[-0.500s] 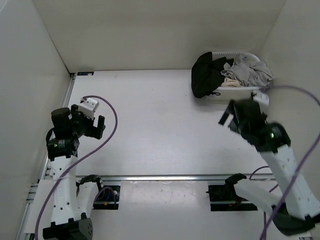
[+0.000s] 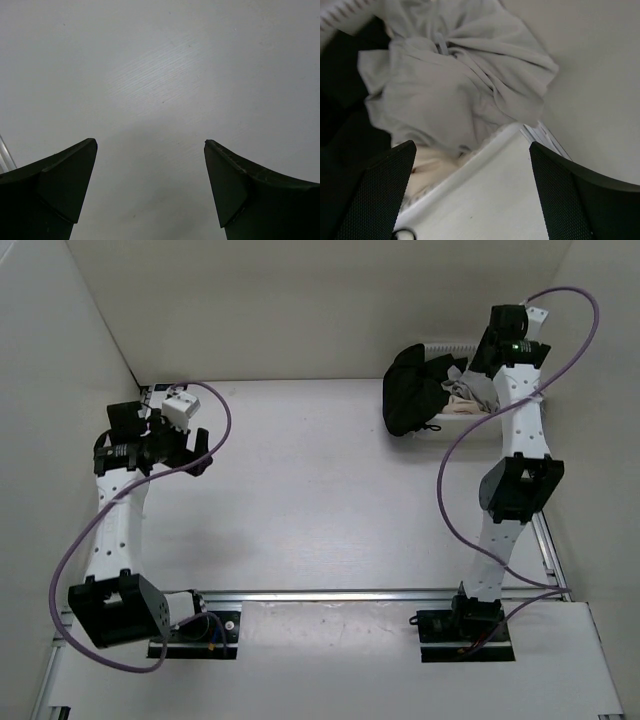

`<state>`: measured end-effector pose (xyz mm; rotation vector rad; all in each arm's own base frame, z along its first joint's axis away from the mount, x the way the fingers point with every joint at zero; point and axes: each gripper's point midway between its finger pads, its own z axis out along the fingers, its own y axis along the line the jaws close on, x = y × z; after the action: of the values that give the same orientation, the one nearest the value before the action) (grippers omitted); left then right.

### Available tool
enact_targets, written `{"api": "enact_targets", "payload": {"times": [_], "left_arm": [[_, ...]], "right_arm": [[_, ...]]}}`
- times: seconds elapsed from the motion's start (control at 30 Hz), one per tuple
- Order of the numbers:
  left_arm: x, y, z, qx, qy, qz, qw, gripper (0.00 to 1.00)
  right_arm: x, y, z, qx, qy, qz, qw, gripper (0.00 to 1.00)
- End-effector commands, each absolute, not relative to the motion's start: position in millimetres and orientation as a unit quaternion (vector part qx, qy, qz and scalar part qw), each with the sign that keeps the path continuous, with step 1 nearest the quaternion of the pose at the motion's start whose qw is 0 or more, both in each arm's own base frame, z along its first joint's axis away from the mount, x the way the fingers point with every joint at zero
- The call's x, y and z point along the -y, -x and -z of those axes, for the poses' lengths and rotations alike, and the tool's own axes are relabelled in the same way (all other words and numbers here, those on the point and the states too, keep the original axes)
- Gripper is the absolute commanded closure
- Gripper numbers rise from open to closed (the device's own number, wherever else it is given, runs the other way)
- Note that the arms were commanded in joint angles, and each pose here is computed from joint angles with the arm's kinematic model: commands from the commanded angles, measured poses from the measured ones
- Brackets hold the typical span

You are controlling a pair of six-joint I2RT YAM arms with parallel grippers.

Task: Fold and stack the trousers
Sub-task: Grab the trousers from the pile

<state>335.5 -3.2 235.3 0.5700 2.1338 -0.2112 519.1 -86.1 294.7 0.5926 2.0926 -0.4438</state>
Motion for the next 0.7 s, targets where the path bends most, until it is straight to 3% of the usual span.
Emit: {"api": "enact_targets", "payload": {"times": [0.0, 0.17, 0.27, 0.3, 0.33, 0.43, 0.53, 0.67], "left_arm": [[8, -339, -222, -0.867, -0.231, 0.115, 0.427, 0.00], [12, -336, -207, -0.867, -0.246, 0.127, 0.414, 0.00], [10, -335, -203, -0.869, -0.249, 0.123, 0.410, 0.00], [11, -333, -199, -0.871, -0.248, 0.125, 0.406, 0.00], [8, -333, -198, -0.873, -0.246, 0.119, 0.404, 0.00], [7, -331, -198, -0.875, -0.244, 0.114, 0.403, 0.00], [9, -330, -201, -0.872, -0.243, 0.118, 0.408, 0.00], [14, -323, -206, -0.867, -0.243, 0.126, 0.416, 0.00]], "right_arm": [[83, -561, -265, -0.847, -0.212, 0.152, 0.463, 0.01], [110, -589, -223, -0.842, -0.250, 0.162, 0.450, 0.01], [104, -595, -200, -0.850, -0.260, 0.106, 0.445, 0.20], [108, -594, -195, -0.852, -0.266, 0.096, 0.440, 0.30], [113, -593, -194, -0.852, -0.273, 0.086, 0.439, 0.59], [111, -588, -202, -0.850, -0.277, 0.081, 0.440, 1.00], [123, -573, -237, -0.830, -0.289, 0.113, 0.463, 1.00], [125, -541, -331, -0.789, -0.283, 0.122, 0.531, 1.00]]}}
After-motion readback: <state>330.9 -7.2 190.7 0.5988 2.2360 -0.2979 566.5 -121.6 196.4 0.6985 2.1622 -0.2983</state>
